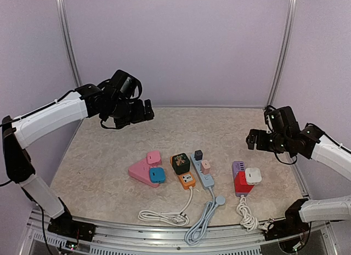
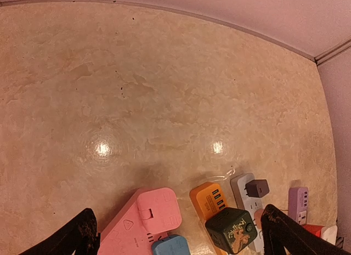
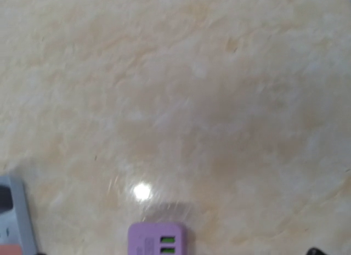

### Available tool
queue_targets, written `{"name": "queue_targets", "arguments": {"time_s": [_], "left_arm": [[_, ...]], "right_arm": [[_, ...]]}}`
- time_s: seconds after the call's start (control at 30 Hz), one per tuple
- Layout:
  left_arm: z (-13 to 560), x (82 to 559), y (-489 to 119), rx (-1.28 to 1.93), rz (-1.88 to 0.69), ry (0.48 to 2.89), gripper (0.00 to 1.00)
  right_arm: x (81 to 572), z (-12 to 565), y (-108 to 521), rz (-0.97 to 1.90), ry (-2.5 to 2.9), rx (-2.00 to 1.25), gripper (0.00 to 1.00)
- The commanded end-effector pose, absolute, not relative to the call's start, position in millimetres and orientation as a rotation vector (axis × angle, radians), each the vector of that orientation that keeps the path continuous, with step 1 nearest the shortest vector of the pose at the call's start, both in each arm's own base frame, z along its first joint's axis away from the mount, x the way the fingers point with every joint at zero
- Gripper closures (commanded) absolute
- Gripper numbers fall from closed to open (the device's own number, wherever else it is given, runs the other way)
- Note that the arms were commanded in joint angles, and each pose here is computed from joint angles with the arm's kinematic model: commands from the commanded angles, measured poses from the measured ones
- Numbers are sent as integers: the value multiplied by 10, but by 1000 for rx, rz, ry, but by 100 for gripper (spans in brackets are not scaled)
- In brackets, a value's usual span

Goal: Pull the plug off the socket

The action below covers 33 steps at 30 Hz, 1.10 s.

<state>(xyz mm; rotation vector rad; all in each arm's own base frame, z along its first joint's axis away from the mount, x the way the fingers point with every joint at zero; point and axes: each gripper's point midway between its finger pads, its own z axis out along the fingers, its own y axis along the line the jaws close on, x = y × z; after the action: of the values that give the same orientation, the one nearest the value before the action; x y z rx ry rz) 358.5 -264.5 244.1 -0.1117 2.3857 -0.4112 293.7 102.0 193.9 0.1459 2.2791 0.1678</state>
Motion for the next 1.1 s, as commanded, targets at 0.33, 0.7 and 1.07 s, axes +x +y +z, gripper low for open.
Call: {"name": "queue_targets", "arguments": {"time_s": [0.33,0.7,1.07], "left_arm": [[2423,3486,-2893,16,-482,2402,1],[2336,3409,-3032,62,-543,2432,1],[2293,3415,-3152,103,-591,2433,1]], "right_arm": [[2684,1635,1185,384,2404,97,0],[2384,1442,1144,436,2489,134,6],[1921,1216,1151,562,2602,176,14]]}}
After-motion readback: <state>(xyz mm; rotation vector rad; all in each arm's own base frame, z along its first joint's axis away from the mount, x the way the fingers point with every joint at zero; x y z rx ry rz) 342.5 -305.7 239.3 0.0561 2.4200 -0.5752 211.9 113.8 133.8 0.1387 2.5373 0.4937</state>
